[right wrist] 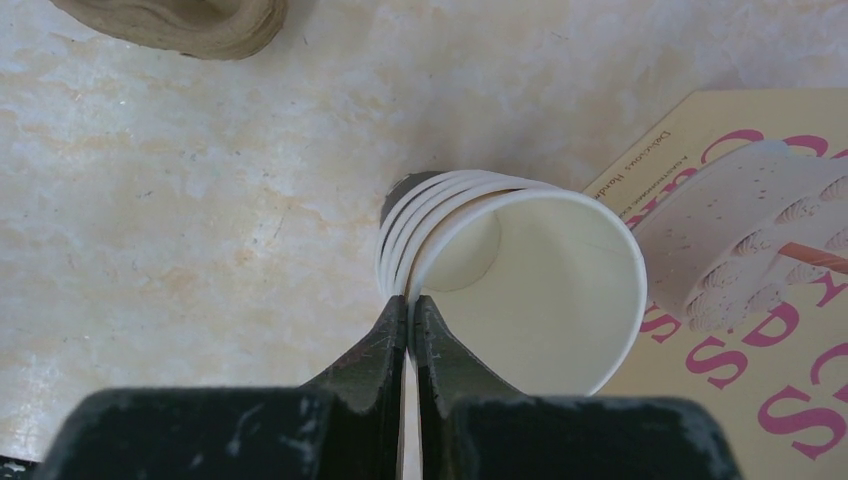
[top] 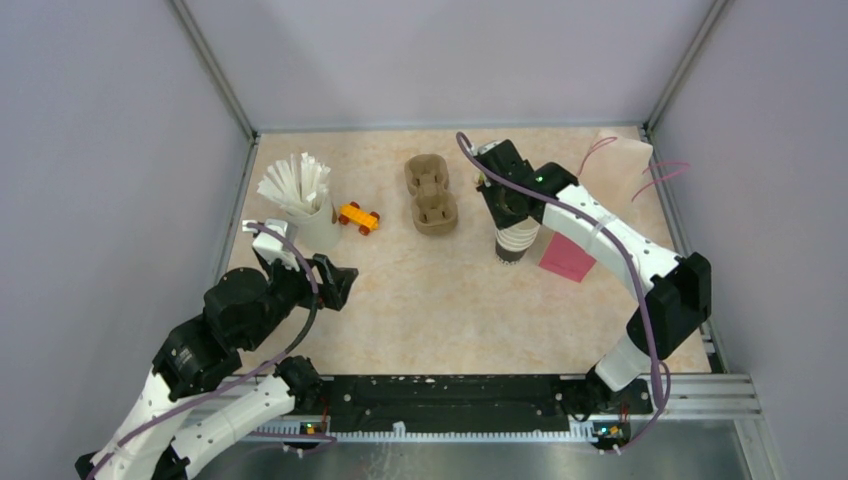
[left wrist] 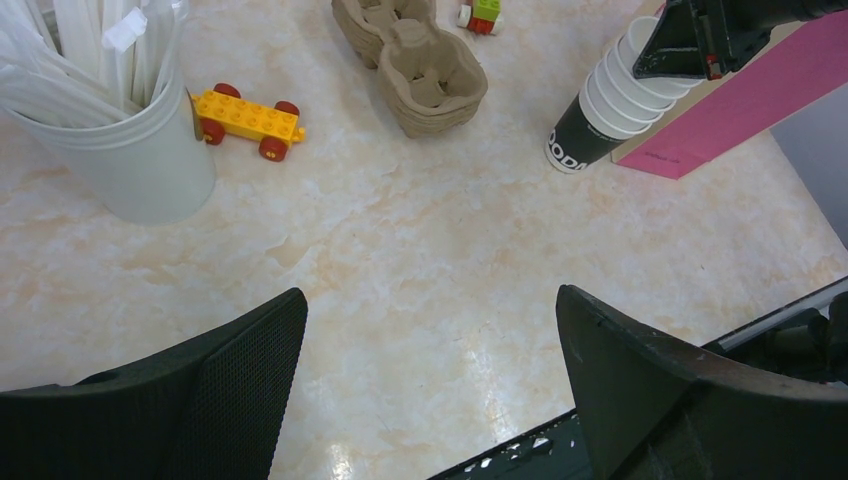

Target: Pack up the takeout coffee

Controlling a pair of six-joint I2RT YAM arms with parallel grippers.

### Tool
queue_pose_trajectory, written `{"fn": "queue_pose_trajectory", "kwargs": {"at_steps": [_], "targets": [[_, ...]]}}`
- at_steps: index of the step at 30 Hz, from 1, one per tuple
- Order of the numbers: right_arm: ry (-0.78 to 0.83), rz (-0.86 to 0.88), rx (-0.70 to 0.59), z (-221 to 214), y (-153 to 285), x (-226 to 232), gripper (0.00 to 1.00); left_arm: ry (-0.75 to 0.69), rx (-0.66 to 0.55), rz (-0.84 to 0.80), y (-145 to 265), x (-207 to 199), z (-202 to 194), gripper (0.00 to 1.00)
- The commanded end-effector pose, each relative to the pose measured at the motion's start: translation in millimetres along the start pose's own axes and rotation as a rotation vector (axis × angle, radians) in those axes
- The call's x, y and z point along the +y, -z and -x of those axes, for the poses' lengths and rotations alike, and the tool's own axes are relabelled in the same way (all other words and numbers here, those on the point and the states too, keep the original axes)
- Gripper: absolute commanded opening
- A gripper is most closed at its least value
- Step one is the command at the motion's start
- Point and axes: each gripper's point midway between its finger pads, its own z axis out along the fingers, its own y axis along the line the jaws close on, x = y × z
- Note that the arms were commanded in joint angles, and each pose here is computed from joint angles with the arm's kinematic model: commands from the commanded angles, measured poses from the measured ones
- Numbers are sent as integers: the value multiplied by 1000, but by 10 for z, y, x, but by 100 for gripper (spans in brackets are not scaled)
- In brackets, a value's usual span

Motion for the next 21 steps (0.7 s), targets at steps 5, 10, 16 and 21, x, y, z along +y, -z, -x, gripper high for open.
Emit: {"fn": "queue_pose_trajectory", "kwargs": {"at_steps": [5, 10, 16, 21], "targets": [[-16, -35, -75, 288, 253, -143, 0, -11, -32, -5, -41, -51, 145, 99], [-20, -29, -48, 224, 301, -143, 0, 6, -21, -18, -102, -91, 103, 99], [-80, 112, -33, 84, 345, 114, 0, 97, 33, -52, -296, -250, -24, 99], [-110, 198, -56, 4, 428, 308, 0, 329, 197, -55, -646, -504, -369, 98]]}}
